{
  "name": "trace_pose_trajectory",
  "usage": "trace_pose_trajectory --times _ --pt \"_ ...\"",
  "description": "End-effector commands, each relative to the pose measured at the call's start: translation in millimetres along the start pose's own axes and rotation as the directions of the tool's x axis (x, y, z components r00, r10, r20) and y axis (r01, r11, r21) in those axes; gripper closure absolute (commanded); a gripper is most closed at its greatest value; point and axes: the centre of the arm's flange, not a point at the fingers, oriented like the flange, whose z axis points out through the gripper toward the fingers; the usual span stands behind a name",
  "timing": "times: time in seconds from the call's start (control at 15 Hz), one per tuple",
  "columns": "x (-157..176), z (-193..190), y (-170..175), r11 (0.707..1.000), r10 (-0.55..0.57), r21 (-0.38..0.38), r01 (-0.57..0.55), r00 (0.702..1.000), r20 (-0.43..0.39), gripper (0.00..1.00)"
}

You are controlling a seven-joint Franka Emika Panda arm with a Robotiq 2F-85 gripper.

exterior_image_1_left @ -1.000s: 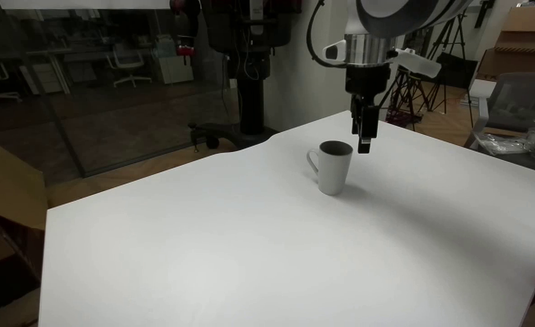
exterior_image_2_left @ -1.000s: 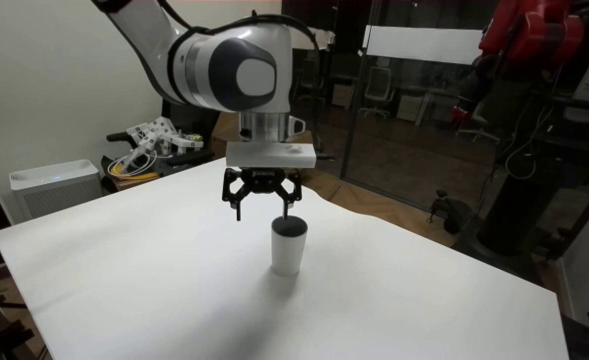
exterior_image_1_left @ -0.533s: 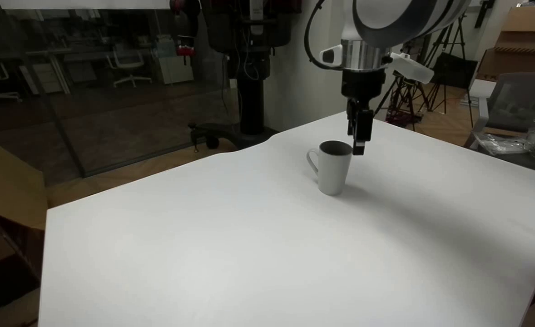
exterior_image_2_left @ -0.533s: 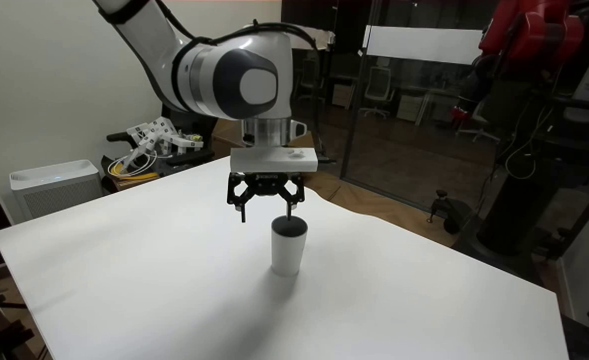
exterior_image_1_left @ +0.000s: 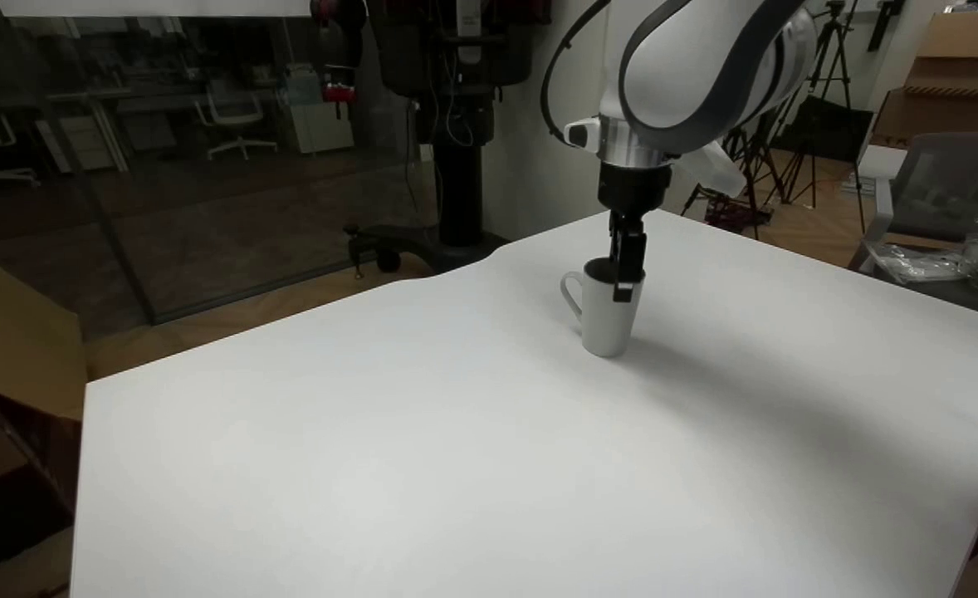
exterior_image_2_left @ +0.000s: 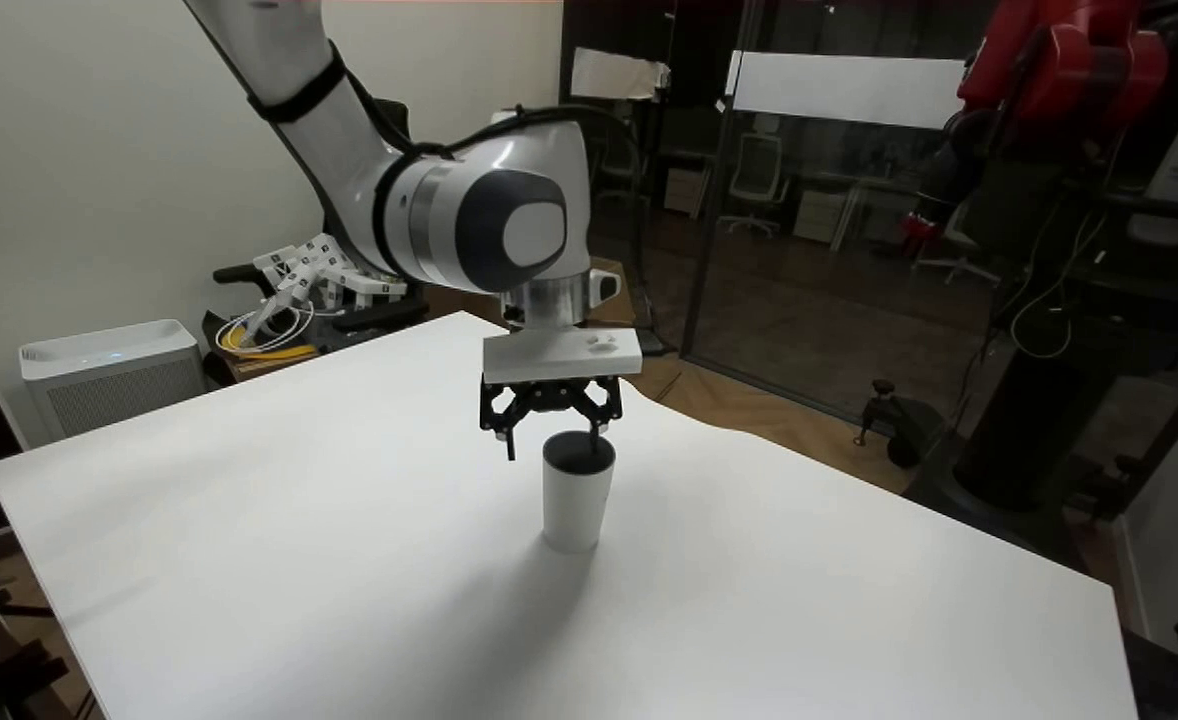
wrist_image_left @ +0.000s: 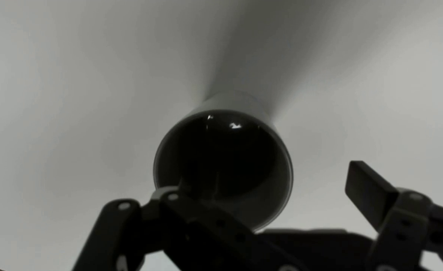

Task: Move the mug to the left

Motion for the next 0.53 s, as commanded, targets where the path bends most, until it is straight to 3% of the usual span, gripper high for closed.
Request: trace_pose_trajectory --times 0.0,0.07,0.13,0.2,0.47 --pt "19.8 14.4 12.3 1.0 0.025 0.014 -0.025 1.0 -0.001 0.0" --pt "21.8 17.2 12.3 0.999 0.023 0.027 -0.023 1.0 0.005 0.0" --pt "23.3 20.4 12.3 0.999 0.026 0.044 -0.026 1.0 0.007 0.25" --pt "24.7 22.7 12.2 0.998 0.028 0.05 -0.029 1.0 0.01 0.26" --pt "27.1 24.2 10.4 0.996 0.033 0.081 -0.034 0.999 0.014 0.55"
